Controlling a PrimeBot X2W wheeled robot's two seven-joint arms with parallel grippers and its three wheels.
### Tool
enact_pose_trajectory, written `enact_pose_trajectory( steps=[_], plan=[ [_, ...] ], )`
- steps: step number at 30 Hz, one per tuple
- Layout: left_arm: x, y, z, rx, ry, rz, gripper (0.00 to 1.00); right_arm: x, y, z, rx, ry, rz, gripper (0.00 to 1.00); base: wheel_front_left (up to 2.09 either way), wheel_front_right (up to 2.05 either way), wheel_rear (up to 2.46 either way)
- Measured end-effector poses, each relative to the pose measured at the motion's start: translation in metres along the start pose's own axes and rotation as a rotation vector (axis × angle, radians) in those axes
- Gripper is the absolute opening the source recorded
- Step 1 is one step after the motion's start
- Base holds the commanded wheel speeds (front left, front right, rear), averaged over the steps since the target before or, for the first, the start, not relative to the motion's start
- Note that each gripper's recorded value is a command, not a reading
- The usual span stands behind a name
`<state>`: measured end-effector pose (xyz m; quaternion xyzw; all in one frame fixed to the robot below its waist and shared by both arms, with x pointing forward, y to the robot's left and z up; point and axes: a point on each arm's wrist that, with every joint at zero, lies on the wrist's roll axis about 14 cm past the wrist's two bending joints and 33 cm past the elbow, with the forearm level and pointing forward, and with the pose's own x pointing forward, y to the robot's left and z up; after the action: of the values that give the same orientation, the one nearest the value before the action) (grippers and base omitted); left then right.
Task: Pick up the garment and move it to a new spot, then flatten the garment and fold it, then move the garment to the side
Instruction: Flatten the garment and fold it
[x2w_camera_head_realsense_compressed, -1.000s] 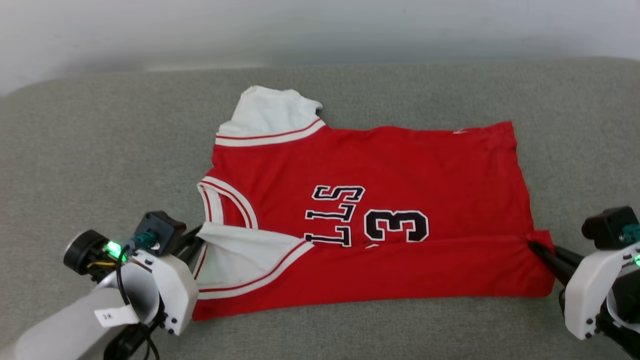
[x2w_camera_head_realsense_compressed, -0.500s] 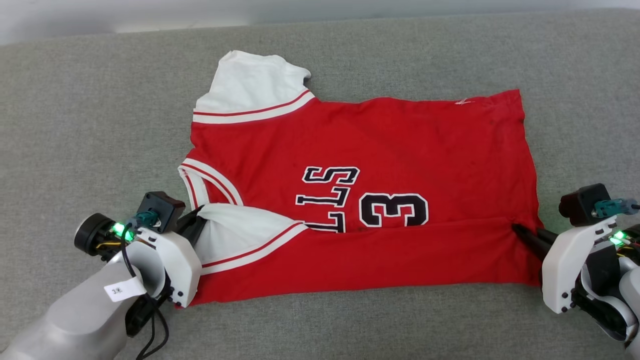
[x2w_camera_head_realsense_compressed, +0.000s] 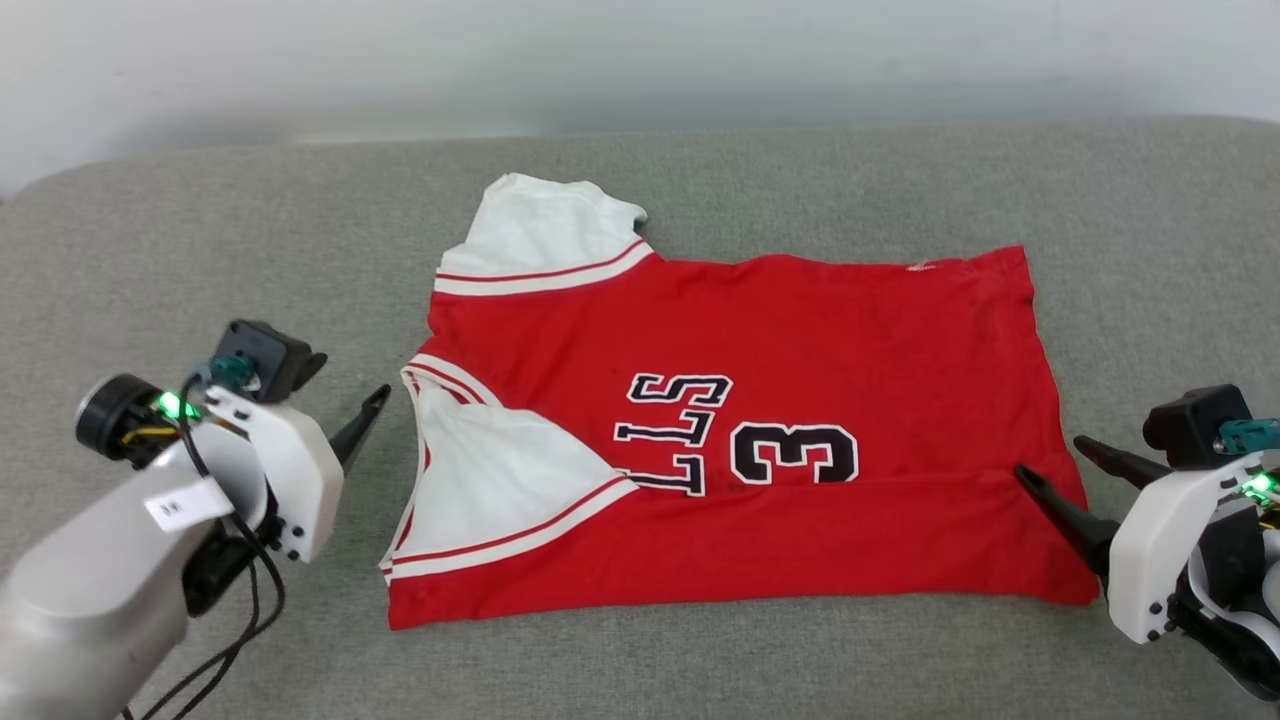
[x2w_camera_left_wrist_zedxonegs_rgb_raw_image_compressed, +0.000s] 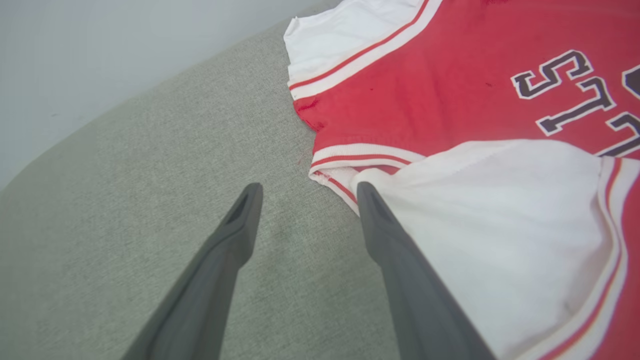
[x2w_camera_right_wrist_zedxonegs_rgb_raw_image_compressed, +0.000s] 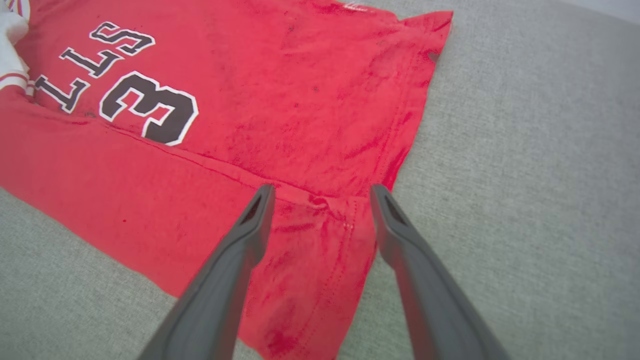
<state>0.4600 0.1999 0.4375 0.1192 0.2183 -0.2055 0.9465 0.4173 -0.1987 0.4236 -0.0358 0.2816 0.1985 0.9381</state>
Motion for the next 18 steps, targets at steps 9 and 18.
enact_pose_trajectory(
  steps=[9,18],
  plan=[
    [-0.036,0.012,0.033,-0.03,0.19,-0.029,1.0,-0.011,0.011,0.019,-0.038,-0.048,0.021,1.0,0.0,0.0,0.0],
    [-0.045,-0.035,0.004,-0.124,0.524,-0.195,1.0,-0.014,0.02,0.015,-0.045,-0.016,0.037,1.0,0.0,0.0,0.0]
  ],
)
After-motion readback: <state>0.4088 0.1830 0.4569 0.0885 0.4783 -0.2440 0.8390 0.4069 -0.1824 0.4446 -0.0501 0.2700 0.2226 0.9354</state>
